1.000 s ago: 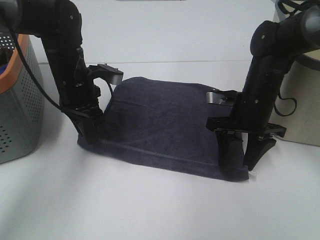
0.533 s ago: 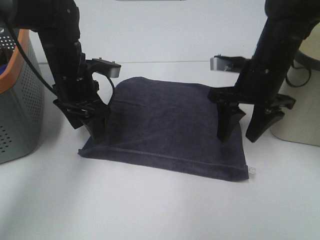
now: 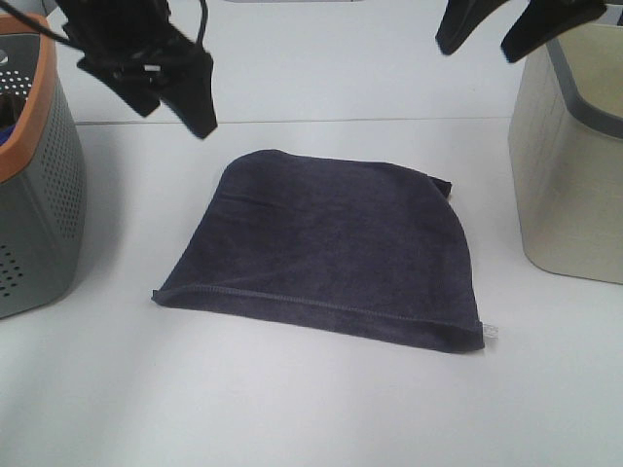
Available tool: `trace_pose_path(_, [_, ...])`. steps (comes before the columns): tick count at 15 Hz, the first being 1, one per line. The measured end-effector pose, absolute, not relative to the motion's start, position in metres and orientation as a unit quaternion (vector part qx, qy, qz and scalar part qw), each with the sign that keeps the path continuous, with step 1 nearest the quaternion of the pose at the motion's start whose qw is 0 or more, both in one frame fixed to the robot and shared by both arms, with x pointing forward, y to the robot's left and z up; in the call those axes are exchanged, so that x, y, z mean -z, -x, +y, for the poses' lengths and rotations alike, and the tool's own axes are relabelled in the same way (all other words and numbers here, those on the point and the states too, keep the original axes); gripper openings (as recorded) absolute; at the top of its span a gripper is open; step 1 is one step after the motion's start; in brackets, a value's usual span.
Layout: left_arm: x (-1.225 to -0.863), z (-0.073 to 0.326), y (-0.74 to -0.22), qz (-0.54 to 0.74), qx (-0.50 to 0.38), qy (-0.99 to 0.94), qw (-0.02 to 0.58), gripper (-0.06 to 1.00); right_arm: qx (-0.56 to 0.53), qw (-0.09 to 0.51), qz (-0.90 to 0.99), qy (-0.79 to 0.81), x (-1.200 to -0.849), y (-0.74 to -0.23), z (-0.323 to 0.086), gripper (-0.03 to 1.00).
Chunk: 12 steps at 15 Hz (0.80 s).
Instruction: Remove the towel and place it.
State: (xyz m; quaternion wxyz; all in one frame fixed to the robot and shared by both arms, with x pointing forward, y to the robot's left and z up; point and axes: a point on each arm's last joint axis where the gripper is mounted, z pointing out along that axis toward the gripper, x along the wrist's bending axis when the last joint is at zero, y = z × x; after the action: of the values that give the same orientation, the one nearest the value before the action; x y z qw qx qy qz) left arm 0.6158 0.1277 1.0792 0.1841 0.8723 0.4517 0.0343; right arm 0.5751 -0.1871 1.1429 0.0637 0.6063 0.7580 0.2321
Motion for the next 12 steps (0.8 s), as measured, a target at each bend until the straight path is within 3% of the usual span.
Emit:
trace_pose_path(4, [-1.146,0.165,-0.626,0.528,-0.115,-0.804,0.249,0.76,-0.227,0.163,0.701,-0.656,-1.178,-0.565,-0.221,0.66])
trace_pose_path(9, [-1.154,0.259,-0.643,0.630,-0.161,-0.724,0.229,0.76,-0.220,0.184,0.602,-0.745,-1.183,-0.570,-0.309,0.66])
trace_pose_path(12, [-1.154,0.307,-0.641,0.678,-0.176,-0.681,0.213,0.76,-0.217,0.213,0.578,-0.757,-1.195,-0.557,-0.336,0.66])
